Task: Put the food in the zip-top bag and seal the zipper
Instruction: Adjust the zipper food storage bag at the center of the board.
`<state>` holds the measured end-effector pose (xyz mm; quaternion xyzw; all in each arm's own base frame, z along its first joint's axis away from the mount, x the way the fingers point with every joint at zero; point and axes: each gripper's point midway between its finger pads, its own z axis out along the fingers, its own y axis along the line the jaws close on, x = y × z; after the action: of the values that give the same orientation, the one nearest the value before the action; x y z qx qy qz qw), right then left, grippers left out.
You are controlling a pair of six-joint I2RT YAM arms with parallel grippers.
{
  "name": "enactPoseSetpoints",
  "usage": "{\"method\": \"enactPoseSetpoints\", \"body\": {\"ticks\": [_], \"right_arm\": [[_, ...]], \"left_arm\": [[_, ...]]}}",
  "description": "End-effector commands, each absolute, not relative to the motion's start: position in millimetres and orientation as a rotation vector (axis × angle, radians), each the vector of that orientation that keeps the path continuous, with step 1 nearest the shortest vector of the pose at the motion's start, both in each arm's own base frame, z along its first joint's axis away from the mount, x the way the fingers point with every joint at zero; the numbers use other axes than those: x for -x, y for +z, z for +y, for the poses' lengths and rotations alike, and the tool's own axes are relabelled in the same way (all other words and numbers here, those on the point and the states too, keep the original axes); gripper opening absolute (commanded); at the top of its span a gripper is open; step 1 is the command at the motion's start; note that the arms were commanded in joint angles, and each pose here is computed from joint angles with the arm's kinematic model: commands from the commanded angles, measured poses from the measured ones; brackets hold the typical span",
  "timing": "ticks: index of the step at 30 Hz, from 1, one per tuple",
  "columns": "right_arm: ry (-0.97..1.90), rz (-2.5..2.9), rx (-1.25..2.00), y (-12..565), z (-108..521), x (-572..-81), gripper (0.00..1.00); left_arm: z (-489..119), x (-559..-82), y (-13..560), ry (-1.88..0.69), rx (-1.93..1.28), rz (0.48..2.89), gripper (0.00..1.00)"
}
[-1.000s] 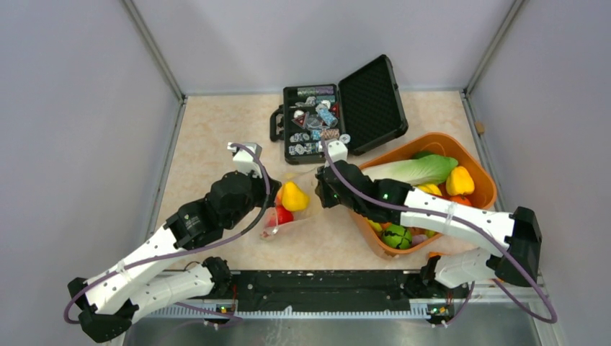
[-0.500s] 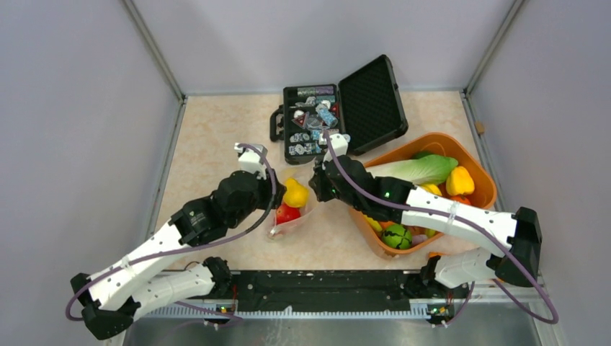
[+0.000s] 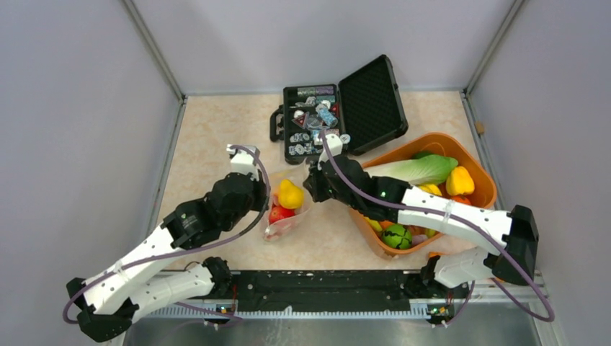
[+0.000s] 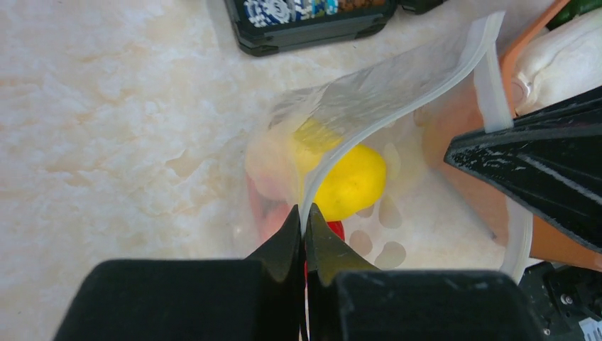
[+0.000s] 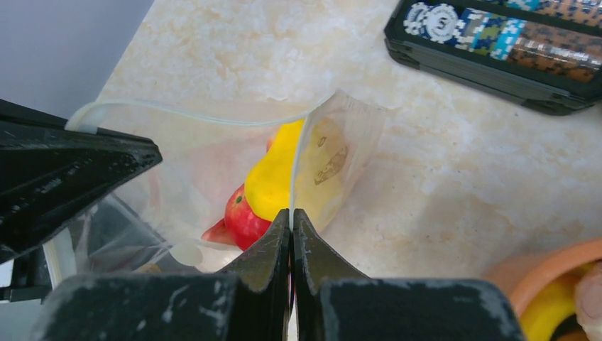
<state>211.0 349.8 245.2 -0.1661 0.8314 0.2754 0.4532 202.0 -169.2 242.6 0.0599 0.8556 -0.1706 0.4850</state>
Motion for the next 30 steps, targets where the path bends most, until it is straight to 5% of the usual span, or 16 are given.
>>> {"method": "enactPoseSetpoints", "body": {"ticks": [1,8,16,22,30], "right_arm": [[0.865,1.950,0.494,283,393,-206,0.00],[1.022,1.876,0.536,312,423,-214,0.00],[0.766,2.251,0.309,207,354,-254,0.04],[0.759,2.221,0.300,222,324,-243,0.64],[0.827,1.961,0.191,308,267,-221,0.71]], "left_arm": [[-140,-206,291,-0.396,-0.017,1.934,0.00],[-125,-204,311,-0.367,-0.012,1.888,0.00],[-158,-213,237,-0.402,0.050,2.033,0.00],[-172,-219,224,-0.414,0.011,2.052,0.00],[-184,-220,251,-0.499,-0.020,1.994,0.00]]}}
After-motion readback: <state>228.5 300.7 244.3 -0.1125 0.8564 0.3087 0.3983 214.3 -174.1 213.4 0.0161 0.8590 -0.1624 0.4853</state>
